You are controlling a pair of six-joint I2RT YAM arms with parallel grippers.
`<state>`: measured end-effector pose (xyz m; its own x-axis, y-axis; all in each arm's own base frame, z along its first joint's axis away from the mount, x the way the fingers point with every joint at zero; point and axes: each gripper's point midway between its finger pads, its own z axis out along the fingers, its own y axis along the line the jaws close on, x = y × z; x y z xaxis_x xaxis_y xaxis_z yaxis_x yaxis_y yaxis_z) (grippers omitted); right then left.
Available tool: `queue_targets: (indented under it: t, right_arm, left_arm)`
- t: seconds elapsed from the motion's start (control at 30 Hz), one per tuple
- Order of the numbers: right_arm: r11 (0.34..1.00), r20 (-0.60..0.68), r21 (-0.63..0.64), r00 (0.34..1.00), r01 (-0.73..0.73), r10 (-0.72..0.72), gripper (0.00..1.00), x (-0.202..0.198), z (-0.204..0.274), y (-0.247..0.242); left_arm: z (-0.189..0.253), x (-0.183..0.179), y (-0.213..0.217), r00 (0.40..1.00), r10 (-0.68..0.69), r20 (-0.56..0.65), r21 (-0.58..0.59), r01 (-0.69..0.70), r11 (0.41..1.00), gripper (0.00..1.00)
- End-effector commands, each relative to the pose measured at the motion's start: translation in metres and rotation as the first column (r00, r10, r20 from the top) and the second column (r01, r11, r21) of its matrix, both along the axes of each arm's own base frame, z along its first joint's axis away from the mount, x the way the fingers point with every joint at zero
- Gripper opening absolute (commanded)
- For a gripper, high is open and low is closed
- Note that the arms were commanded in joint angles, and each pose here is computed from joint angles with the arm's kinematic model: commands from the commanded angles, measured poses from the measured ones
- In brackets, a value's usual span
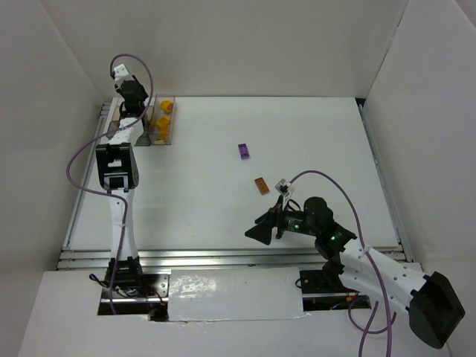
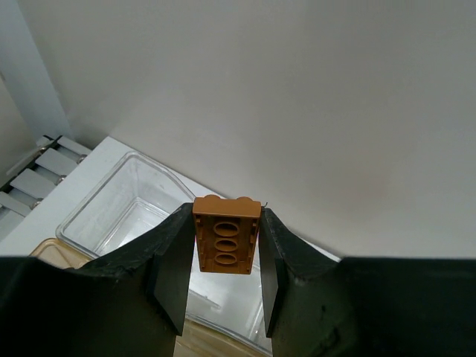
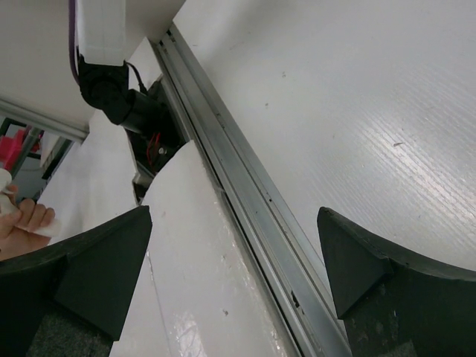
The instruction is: Sort the legos into containers by color
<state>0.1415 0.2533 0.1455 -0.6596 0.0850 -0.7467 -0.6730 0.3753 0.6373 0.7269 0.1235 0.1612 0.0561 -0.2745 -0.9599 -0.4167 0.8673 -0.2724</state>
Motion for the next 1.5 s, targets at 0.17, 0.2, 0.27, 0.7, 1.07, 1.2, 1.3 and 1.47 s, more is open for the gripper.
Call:
queue_targets:
  t: [0.17,0.2,0.27,0.7,1.07,1.2,1.3,1.47]
  right_arm:
    - [0.999,0.036,0.042,0.999,-0.002,0.001,1.0,0.006,0.006,-0.001]
    - [0.999,0.036,0.042,0.999,-0.004,0.002,1.0,0.006,0.006,-0.001]
    - [0.999,0.034,0.043,0.999,-0.01,0.008,1.0,0.005,0.006,-0.001]
    - [0.999,0.021,0.041,1.0,0.004,-0.005,1.0,0.01,0.005,-0.002]
    - [0.8,-0.099,-0.109,0.795,0.59,-0.599,1.0,0.077,0.001,-0.071]
    - [0.708,-0.122,-0.029,0.701,0.705,-0.703,1.0,0.073,0.034,-0.099]
    - [0.557,-0.169,0.018,0.552,0.83,-0.817,1.0,0.066,0.059,-0.139]
    - [0.464,-0.136,0.035,0.465,0.885,-0.875,1.0,0.043,0.079,-0.178]
  left_arm:
    - [-0.006,0.013,0.003,0.998,-0.018,0.064,-0.016,0.019,1.0,0.33]
    - [-0.006,0.013,0.003,0.998,-0.018,0.064,-0.021,0.019,1.0,0.38]
    - [-0.012,0.012,0.003,0.998,-0.014,0.058,-0.032,0.016,0.999,0.47]
    - [0.109,-0.021,-0.013,0.97,-0.054,0.238,-0.099,0.079,0.992,1.0]
    - [0.275,-0.188,-0.184,0.968,-0.212,0.133,-0.13,0.229,0.965,0.99]
    - [0.212,-0.236,-0.271,0.922,-0.377,-0.088,-0.218,0.352,0.91,0.99]
    - [0.151,-0.279,-0.333,0.882,-0.407,-0.237,-0.275,0.341,0.899,1.0]
    - [0.085,-0.343,-0.433,0.82,-0.471,-0.327,-0.318,0.374,0.871,1.0]
